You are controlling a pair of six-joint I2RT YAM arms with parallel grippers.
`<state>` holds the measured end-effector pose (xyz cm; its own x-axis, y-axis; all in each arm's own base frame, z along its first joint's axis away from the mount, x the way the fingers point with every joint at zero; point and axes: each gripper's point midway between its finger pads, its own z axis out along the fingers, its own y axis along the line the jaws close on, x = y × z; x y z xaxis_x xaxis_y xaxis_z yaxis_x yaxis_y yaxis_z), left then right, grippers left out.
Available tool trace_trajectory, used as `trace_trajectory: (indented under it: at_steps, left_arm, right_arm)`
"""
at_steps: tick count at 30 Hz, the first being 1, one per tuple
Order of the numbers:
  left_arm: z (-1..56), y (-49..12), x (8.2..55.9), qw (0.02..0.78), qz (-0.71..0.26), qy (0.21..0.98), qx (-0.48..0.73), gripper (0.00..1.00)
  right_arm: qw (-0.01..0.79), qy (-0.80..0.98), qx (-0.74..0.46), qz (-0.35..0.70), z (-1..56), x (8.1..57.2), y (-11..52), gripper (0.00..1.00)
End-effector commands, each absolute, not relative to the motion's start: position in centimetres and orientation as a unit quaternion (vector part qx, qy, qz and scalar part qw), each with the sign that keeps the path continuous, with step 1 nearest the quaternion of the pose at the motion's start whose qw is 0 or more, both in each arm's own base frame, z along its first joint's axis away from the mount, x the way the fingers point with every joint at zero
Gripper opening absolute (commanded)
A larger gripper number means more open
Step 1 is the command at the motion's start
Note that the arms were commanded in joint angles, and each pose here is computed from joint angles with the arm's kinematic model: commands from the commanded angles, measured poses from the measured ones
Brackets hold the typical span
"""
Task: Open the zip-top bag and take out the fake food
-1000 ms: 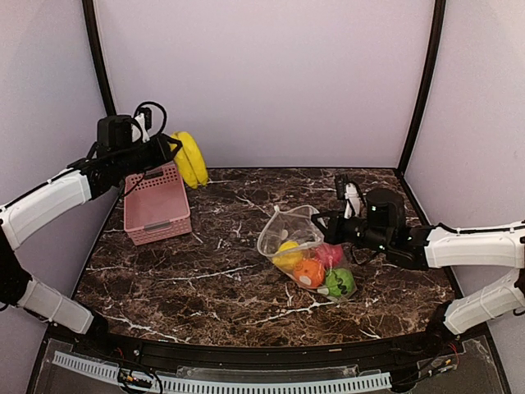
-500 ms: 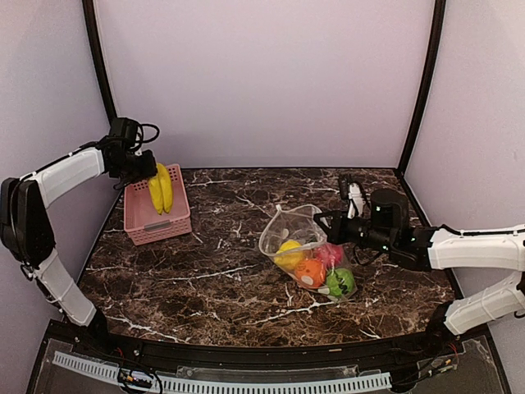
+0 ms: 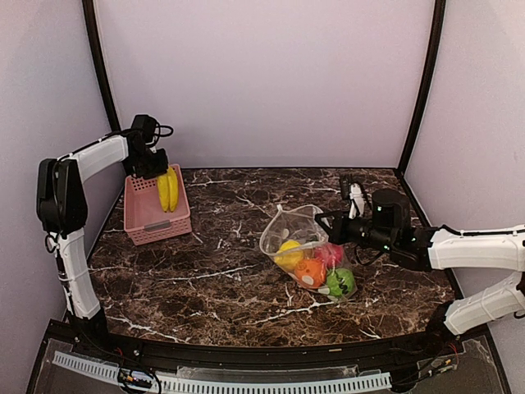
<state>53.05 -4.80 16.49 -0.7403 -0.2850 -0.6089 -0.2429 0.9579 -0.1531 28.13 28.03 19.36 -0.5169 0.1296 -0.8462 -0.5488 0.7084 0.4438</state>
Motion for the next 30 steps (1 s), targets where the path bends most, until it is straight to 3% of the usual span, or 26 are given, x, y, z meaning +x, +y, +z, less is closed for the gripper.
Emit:
trace_trajectory:
  at_steps: [1, 7, 10, 21, 30]
  left_arm:
    - [14.7, -3.6, 53.2, 0.295, -0.011, 0.944, -0.146, 0.03]
    - [12.3, -2.9, 54.2, 0.282, -0.007, 0.946, -0.162, 0.08]
    - [11.7, -3.3, 54.9, 0.282, -0.021, 0.946, -0.161, 0.21]
    - [13.0, -5.0, 56.7, 0.301, -0.077, 0.937, -0.158, 0.48]
    - [15.8, -6.1, 55.9, 0.319, -0.109, 0.931, -0.143, 0.58]
  right_arm:
    - [0.485, 0.785, -0.132, 0.362, 19.8, 28.4, 27.8, 0.00]
    - [0.482, 0.787, -0.133, 0.361, 19.4, 28.8, 27.8, 0.00]
    - [0.481, 0.787, -0.134, 0.361, 19.5, 28.8, 27.9, 0.00]
    - [0.483, 0.785, -0.137, 0.362, 20.2, 28.8, 27.8, 0.00]
    - [0.485, 0.784, -0.138, 0.361, 20.6, 28.6, 27.6, 0.00]
